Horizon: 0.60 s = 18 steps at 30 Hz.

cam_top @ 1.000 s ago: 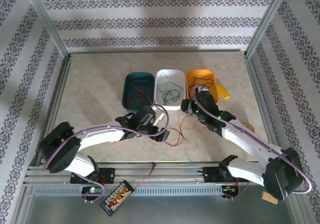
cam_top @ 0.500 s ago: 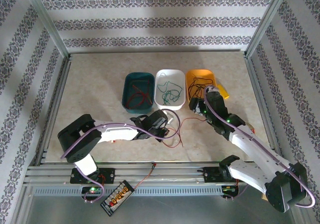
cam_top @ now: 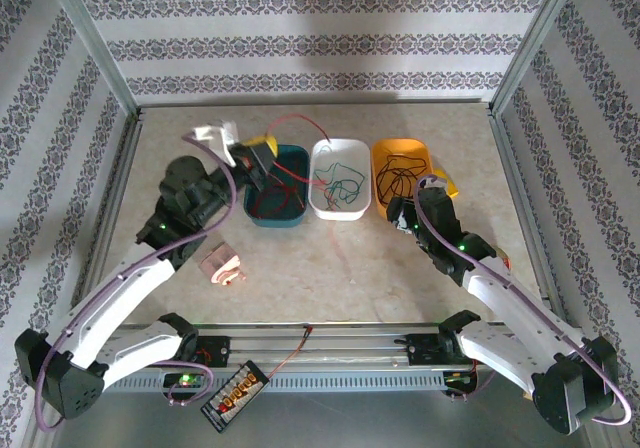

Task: Untangle the cables

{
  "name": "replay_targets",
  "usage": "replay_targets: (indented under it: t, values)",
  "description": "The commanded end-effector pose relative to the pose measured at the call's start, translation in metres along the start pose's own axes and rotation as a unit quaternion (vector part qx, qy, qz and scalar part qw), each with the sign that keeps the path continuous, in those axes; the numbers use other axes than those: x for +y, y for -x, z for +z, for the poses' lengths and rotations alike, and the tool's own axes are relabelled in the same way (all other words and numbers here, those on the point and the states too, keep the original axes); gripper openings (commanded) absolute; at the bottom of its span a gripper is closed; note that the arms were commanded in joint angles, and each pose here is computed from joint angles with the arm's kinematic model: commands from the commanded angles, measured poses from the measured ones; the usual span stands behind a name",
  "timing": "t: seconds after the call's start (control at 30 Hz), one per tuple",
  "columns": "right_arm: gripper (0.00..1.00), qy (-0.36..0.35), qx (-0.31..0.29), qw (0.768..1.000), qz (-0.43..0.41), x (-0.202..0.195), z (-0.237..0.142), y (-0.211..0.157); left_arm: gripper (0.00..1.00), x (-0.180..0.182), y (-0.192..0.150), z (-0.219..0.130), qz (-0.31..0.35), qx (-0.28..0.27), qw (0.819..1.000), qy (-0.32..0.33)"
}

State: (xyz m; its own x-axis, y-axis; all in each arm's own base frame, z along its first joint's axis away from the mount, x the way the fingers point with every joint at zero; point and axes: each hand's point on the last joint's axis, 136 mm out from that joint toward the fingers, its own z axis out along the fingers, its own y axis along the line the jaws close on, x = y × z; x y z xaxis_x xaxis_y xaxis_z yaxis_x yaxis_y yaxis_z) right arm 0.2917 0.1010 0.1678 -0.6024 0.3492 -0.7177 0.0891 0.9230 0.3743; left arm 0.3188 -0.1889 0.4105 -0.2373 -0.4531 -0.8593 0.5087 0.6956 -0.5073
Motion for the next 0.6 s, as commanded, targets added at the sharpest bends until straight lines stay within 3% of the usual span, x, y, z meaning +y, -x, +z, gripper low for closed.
replay_targets:
  t: [0.0,0.13,0.37,0.47,0.57]
  values:
    - [0.54,0.006,0.002,1.000,0.003,0.002,0.001,0.000,0.00,0.010,0.045,-0.003,-0.008,-0.038,0.998,0.052]
    - [0.54,0.019,0.007,1.000,-0.003,0.007,0.000,-0.001,0.00,0.023,0.082,0.001,0.036,-0.076,0.991,0.105]
    - [0.54,0.038,0.019,0.999,-0.009,0.014,-0.003,-0.004,0.00,0.078,0.114,0.016,0.089,-0.097,0.970,0.206]
    - [0.54,0.044,0.023,0.999,-0.014,0.016,-0.004,-0.006,0.00,0.109,0.108,0.028,0.106,-0.082,0.961,0.243]
    - [0.54,0.044,0.024,0.999,-0.018,0.017,-0.005,-0.006,0.00,0.133,0.079,0.044,0.108,-0.041,0.959,0.260]
